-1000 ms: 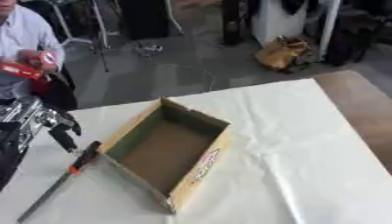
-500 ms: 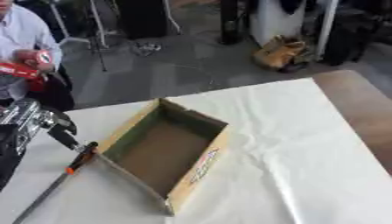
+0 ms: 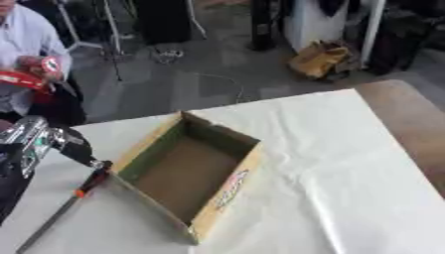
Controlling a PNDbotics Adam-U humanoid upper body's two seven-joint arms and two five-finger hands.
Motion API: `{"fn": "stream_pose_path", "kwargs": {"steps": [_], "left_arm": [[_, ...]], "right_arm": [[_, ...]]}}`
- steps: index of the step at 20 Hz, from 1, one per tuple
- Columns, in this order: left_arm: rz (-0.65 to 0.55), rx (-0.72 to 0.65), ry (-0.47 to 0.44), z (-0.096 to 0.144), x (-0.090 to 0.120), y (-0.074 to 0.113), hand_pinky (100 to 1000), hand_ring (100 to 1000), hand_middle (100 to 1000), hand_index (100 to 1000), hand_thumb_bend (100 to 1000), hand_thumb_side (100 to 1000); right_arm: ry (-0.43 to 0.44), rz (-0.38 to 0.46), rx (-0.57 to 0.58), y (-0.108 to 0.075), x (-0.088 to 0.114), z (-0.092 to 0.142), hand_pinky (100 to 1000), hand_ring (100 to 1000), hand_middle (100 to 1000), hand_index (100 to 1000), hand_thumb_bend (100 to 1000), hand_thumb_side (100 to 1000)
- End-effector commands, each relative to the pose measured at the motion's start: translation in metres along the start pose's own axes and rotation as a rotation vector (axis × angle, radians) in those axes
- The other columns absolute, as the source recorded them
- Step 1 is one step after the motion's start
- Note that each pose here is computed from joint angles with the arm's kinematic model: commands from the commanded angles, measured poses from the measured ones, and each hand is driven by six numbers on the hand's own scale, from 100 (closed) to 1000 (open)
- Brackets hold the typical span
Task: Pick up objects on the table and place them in the box.
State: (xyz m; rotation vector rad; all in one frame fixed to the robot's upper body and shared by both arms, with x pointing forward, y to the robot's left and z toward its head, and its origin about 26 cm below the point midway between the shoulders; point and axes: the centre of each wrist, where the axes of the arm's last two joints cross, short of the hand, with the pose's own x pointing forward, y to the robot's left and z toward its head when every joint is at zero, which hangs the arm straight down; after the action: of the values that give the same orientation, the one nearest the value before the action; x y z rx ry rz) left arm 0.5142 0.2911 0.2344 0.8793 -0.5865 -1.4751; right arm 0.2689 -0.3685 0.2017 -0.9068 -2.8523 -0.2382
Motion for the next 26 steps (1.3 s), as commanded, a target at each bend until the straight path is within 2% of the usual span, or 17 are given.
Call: {"fn": "stream_pose_path", "kwargs": {"steps": [1,10,24,26], "left_arm": [[-0.006,0.027,0.023,0.0077,-0.0070,0.0100,1000,1000,1000,1000,491,858],[-0.065,0.057,0.055,0.0062,-0.0045,0.0080,1000,1000,1000,1000,499,771],[-0.077,0.092,0.082,0.0038,-0.0004,0.0050,1000,1000,1000,1000,460,767],[-0.081,0.091,0.080,0.0033,0.0007,0.0046,1000,1000,1000,1000,476,727]], "right_arm": [[-0.144,-0.110,-0.140,0.0005,0.0022,-0.0069,840,828,637,704,100,1000],[-0.145,-0.111,-0.143,0.0005,0.0022,-0.0069,840,828,637,703,100,1000],[-0.143,-0.110,-0.142,0.0005,0.0022,-0.0064,840,828,637,703,100,1000],[-0.143,-0.110,-0.142,0.0005,0.0022,-0.0063,839,828,637,703,100,1000]]}}
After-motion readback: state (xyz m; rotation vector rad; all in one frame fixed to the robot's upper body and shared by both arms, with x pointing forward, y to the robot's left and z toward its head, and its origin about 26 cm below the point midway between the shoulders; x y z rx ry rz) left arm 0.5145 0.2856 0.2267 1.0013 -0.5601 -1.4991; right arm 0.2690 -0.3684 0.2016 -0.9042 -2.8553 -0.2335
